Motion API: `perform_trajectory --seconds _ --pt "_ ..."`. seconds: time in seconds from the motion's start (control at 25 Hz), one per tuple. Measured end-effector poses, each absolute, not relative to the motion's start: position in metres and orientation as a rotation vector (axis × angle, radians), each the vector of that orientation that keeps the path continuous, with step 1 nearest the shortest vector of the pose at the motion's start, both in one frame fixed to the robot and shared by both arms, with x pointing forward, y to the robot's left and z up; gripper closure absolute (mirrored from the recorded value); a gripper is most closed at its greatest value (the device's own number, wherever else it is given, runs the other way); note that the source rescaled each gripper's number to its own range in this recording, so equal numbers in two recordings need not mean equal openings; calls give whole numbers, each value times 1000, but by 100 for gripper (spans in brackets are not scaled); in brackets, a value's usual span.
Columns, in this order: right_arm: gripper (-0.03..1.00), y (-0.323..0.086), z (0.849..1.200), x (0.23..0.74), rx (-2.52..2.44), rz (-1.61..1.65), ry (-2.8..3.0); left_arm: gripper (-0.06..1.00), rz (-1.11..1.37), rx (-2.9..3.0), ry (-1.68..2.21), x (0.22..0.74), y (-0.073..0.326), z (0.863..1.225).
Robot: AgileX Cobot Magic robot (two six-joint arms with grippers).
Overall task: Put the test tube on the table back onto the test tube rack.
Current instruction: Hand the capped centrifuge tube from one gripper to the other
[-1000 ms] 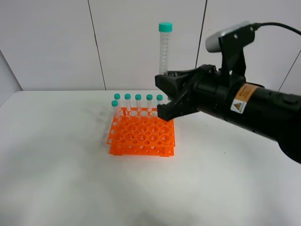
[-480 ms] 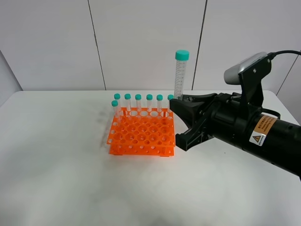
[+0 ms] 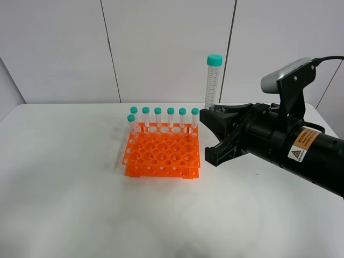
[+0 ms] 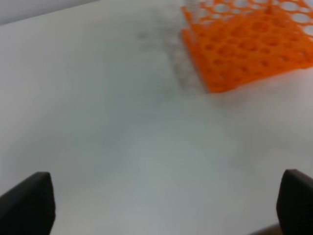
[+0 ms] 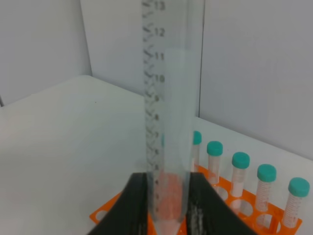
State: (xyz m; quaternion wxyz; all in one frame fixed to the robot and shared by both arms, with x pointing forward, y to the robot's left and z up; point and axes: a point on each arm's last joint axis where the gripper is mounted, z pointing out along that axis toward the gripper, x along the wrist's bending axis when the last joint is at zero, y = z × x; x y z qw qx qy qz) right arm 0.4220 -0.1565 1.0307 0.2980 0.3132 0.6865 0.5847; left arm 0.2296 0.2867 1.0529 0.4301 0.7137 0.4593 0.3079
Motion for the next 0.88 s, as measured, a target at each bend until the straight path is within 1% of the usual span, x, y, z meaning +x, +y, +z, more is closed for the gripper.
perform_trajectory --seconds 0.2,0.28,0.48,0.64,0.88 --pt "94 -157 1031 422 832 1554 1824 -6 683 1869 926 227 287 1054" --pt "94 -157 1031 422 832 1554 1824 -6 657 1821 880 225 285 1061" --pt "94 -157 1031 422 832 1554 1824 -6 699 1578 775 228 280 1086" --pt "94 -157 1031 422 832 1554 1824 -6 729 1636 717 240 274 1100" --pt "94 -157 1031 422 835 1554 1823 -6 491 1726 549 262 250 1128"
